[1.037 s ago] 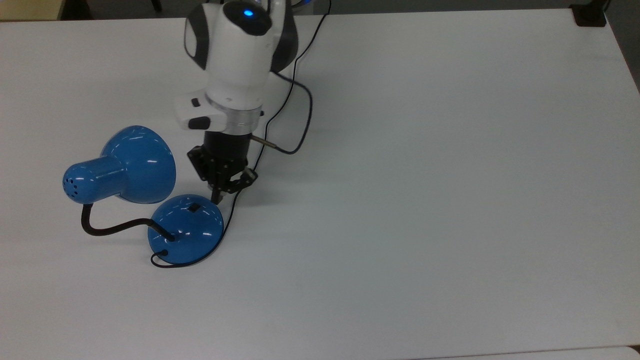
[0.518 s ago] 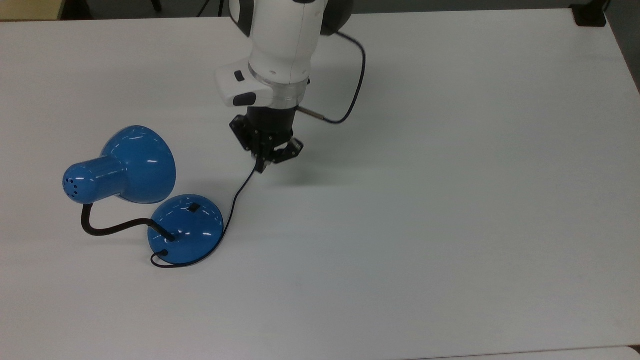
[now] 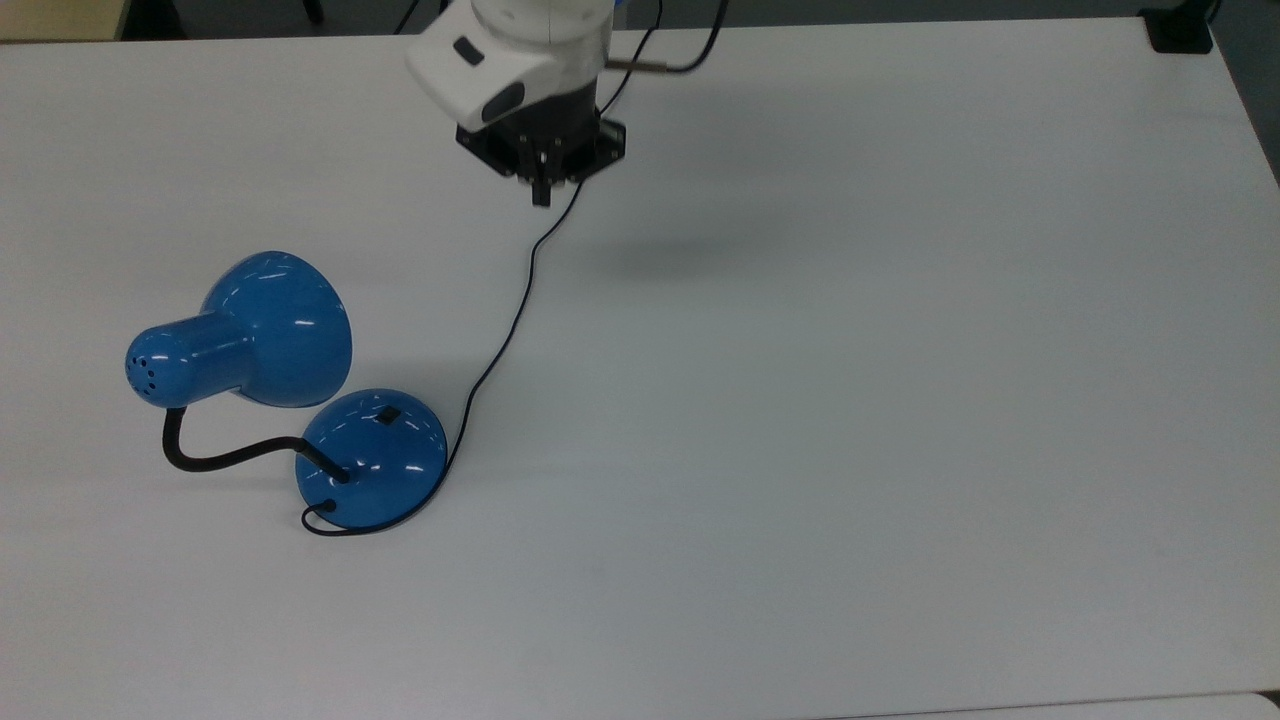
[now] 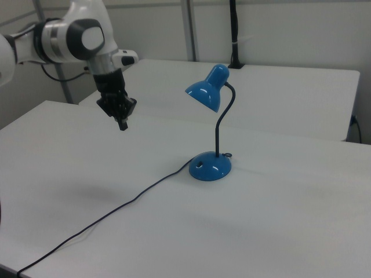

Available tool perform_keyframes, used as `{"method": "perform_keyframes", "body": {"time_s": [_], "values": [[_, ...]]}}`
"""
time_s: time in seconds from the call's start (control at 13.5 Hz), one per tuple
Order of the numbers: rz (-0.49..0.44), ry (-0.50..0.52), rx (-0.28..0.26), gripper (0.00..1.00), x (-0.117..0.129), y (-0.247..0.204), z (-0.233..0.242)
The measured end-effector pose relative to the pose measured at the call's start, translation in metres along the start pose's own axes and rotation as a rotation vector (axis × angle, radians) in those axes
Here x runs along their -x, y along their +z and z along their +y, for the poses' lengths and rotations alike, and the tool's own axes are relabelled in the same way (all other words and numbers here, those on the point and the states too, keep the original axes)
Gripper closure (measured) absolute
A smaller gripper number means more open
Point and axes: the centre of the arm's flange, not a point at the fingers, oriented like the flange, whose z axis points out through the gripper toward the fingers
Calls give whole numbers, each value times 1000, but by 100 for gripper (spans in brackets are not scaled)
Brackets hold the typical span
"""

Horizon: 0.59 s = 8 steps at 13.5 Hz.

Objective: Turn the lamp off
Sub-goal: 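Lift the gripper up and away from the lamp base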

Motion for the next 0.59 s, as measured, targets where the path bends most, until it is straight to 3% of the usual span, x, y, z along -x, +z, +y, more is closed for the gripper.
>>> {"method": "perform_keyframes", "body": {"time_s": [0.3,0.59], "values": [[-30,-158,13,99,27,-36,8],[-2,-180,-18,99,42,-62,6]]}}
